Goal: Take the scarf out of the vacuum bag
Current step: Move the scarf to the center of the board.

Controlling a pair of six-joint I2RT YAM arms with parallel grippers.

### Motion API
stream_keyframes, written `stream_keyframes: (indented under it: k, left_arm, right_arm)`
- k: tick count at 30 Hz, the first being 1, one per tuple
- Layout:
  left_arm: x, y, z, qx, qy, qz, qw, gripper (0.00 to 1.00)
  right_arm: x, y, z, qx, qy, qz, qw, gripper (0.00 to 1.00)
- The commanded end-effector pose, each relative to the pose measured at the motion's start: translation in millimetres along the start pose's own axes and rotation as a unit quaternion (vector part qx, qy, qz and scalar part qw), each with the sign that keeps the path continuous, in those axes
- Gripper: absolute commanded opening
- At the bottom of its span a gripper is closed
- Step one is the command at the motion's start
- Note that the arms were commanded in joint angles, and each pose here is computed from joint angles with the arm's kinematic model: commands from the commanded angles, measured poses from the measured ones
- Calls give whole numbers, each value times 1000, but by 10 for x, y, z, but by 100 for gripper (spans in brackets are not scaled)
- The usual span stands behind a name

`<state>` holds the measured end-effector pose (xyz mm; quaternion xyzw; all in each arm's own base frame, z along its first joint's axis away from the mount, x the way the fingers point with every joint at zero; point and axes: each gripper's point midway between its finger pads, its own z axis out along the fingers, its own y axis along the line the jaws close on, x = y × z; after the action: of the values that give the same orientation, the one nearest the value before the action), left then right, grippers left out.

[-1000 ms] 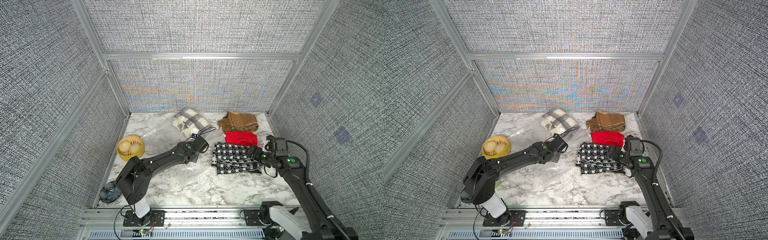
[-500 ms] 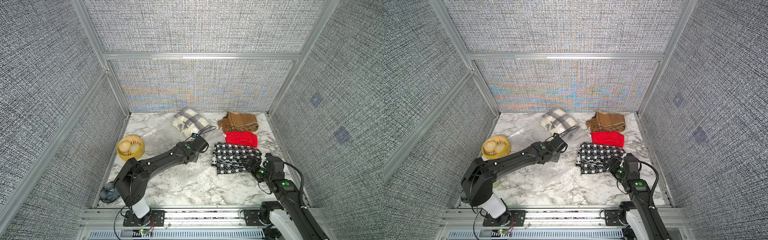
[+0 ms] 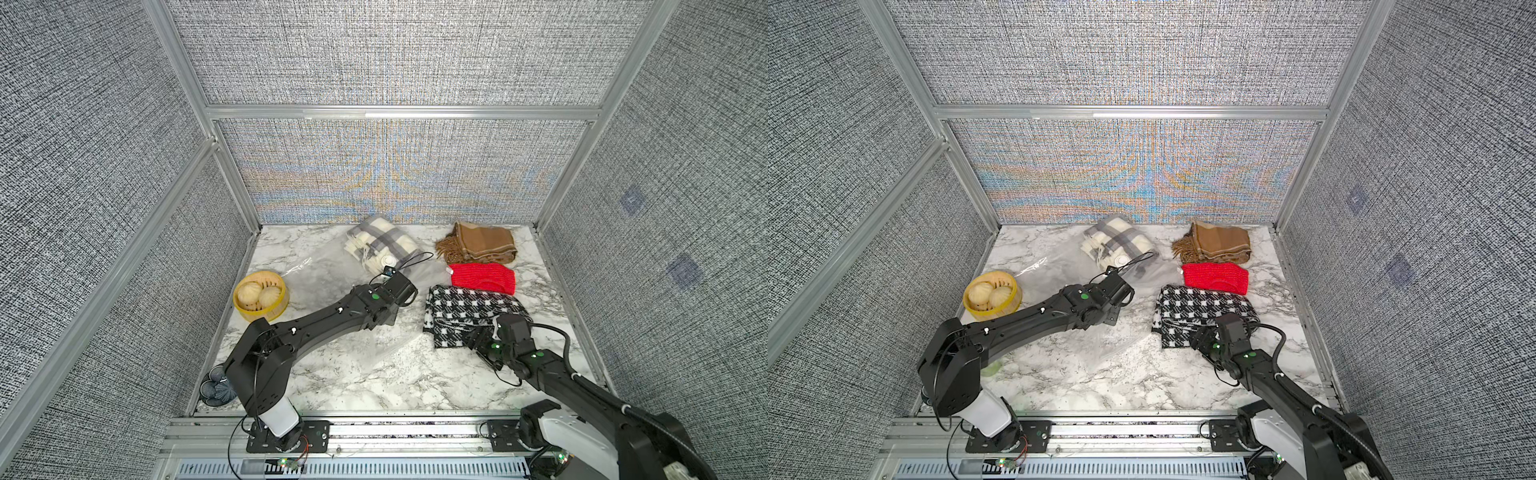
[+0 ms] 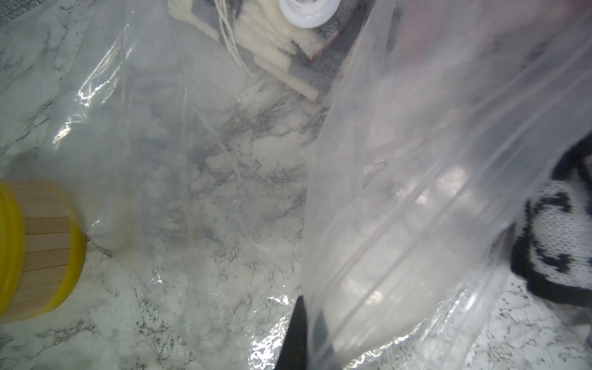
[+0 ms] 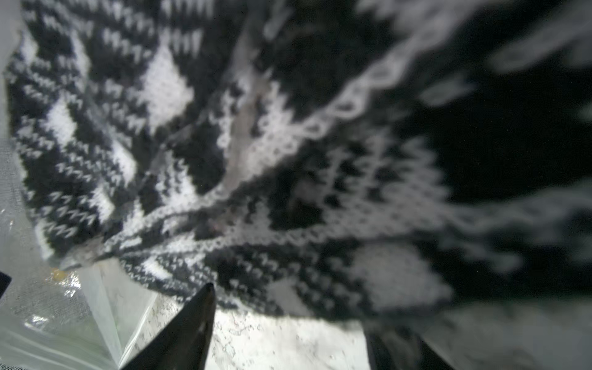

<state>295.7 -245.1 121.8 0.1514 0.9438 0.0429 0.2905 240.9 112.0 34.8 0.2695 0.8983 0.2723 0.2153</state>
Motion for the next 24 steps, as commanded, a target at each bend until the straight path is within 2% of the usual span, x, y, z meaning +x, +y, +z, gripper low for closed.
stream_keyframes:
  k: [1,4,9,11,16,20,24]
  left_arm:
    - [9,12,-22,1,-1,3,1000,0]
    - [9,16,-29,-1,-2,3,1000,0]
    - [13,15,-17,-2,-1,5,1000,0]
    - [13,7,-14,0,0,4,1000,0]
    - [17,0,2,-1,2,4,1000,0]
    - [9,28,-22,-5,-1,2,1000,0]
    - [7,32,-44,-3,-3,0,1000,0]
  right_arm:
    - [-191,188,85,-32,-36,17,999,57]
    - [-230,205,168,-21,-31,10,999,49]
    - [-264,96,168,3,-48,1,999,12]
    - [-255,39,129,16,-49,-18,999,4]
    - [-290,-232,-1,58,-72,-13,996,1]
    - [-333,-394,-83,47,-69,34,996,0]
    - [-379,-480,-202,60,-81,50,994,0]
